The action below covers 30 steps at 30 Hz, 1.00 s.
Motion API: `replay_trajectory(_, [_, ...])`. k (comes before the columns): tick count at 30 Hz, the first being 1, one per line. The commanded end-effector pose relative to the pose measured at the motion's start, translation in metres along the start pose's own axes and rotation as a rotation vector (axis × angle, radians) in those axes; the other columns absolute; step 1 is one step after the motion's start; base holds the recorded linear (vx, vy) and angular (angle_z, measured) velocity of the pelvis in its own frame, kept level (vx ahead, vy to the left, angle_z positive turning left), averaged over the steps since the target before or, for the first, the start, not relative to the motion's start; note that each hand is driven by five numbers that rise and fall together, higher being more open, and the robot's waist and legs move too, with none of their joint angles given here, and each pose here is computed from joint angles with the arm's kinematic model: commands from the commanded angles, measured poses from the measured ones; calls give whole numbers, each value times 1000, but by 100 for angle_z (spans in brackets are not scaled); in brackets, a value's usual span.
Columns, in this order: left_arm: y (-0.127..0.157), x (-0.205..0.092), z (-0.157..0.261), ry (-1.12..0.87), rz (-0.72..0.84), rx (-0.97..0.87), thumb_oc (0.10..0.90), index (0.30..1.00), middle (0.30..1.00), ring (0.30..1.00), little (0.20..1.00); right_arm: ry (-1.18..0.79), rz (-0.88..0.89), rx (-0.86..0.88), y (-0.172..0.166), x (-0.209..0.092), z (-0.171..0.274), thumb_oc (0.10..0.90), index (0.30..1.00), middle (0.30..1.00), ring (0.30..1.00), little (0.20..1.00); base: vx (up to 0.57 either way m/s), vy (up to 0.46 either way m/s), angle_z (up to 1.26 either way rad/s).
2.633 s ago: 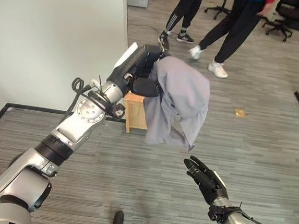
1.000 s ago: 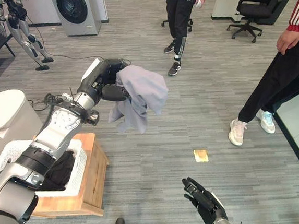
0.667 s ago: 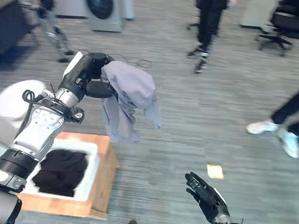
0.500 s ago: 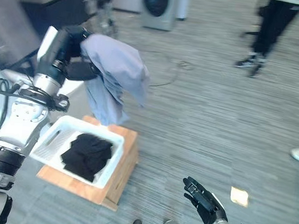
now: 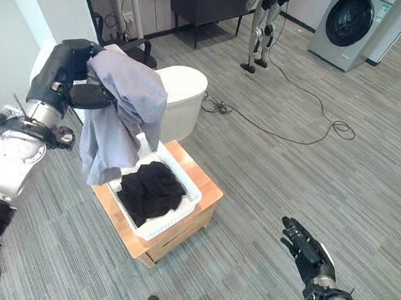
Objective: Pick up bed clothes into laundry basket.
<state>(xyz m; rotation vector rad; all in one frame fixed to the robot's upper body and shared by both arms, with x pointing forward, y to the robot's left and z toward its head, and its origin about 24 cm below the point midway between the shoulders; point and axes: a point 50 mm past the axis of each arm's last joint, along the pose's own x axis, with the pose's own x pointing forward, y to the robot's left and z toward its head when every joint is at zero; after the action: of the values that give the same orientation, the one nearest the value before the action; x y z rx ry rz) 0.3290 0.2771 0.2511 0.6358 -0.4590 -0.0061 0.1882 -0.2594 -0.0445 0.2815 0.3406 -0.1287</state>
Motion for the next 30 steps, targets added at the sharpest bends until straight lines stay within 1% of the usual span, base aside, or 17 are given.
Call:
replay_trajectory(1, [50, 31, 96, -394, 211, 44, 400, 300, 300, 300, 300, -56, 57, -36, 0, -19, 8, 800, 900, 900, 900, 900, 97, 68, 1])
replay_trajectory(2, [53, 37, 102, -383, 201, 115, 400, 300, 300, 300, 300, -22, 86, -46, 4, -21, 1, 800, 900, 900, 900, 900, 71, 55, -2])
replay_trajectory(5, [52, 42, 102, -362, 178, 164, 400, 300, 300, 300, 300, -1, 96, -48, 5, -23, -3, 800, 900, 900, 900, 900, 45, 43, -2])
replay_trajectory(8, [52, 48, 96, -292, 154, 306, 400, 300, 300, 300, 300, -2, 116, -56, 8, -22, -1, 800, 900, 900, 900, 900, 54, 63, -13])
replay_trajectory(12, [49, 49, 81, -238, 164, 281, 400, 300, 300, 300, 300, -2, 108, -54, 7, -24, -3, 800, 900, 900, 900, 900, 37, 45, -22])
replay_trajectory(13, [45, 49, 67, -198, 168, 239, 400, 300, 300, 300, 300, 3, 112, -69, 7, -25, -3, 800, 900, 900, 900, 900, 23, 44, -22])
replay_trajectory(16, [45, 46, 46, -119, 187, 205, 400, 300, 300, 300, 300, 13, 116, -85, 7, -26, -4, 800, 900, 900, 900, 900, 15, 46, -22])
replay_trajectory(19, [46, 43, 36, -80, 199, 197, 400, 300, 300, 300, 300, 18, 118, -88, 8, -27, -5, 800, 900, 900, 900, 900, 8, 30, -22])
replay_trajectory(24, [48, 37, 22, -23, 206, 241, 400, 300, 300, 300, 300, 23, 125, -93, 9, -27, -7, 800, 900, 900, 900, 900, -15, 33, -14])
replay_trajectory(30, [50, 34, 9, 27, 253, 226, 400, 300, 300, 300, 300, 1, 137, -96, 12, -24, -2, 800, 900, 900, 900, 900, -58, 18, -4])
